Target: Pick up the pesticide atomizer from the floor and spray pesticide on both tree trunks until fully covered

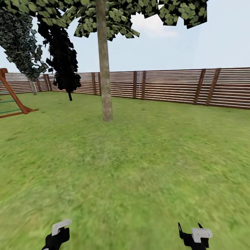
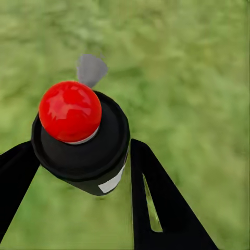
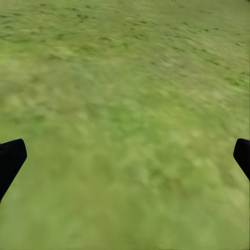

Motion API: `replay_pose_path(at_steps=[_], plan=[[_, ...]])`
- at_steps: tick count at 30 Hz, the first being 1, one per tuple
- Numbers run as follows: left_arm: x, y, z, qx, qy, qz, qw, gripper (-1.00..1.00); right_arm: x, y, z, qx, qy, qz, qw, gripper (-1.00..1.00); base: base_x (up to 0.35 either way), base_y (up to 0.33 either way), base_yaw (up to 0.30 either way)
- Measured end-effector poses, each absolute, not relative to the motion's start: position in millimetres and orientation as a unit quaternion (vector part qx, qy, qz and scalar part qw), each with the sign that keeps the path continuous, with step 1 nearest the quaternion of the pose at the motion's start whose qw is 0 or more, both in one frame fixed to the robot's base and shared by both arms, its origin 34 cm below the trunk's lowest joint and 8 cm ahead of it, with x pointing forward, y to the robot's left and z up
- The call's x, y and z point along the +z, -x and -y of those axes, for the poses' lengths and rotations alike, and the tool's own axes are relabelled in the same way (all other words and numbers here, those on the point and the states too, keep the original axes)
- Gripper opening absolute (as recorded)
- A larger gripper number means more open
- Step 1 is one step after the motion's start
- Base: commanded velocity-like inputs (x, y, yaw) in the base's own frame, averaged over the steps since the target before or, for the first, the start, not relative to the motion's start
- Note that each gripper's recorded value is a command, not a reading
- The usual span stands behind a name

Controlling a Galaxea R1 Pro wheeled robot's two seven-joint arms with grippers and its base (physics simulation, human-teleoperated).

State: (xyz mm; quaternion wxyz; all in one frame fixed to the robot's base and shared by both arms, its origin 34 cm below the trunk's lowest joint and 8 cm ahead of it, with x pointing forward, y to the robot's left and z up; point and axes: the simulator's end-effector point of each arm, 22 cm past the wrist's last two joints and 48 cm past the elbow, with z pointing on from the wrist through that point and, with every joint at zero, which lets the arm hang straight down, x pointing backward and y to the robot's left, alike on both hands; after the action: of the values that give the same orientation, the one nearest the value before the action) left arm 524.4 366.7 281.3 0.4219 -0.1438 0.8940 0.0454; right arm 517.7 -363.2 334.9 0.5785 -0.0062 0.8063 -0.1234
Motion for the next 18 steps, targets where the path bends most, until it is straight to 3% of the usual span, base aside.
replay_pose_path(at_steps=[18], plan=[[281.3, -524.4, -366.5, 0.045, 0.144, -0.894, 0.422, -1.0, 334.9, -517.7, 363.2, -0.123, 0.006, -0.806, 0.579, 1.0, 0.331, 0.0, 0.0]])
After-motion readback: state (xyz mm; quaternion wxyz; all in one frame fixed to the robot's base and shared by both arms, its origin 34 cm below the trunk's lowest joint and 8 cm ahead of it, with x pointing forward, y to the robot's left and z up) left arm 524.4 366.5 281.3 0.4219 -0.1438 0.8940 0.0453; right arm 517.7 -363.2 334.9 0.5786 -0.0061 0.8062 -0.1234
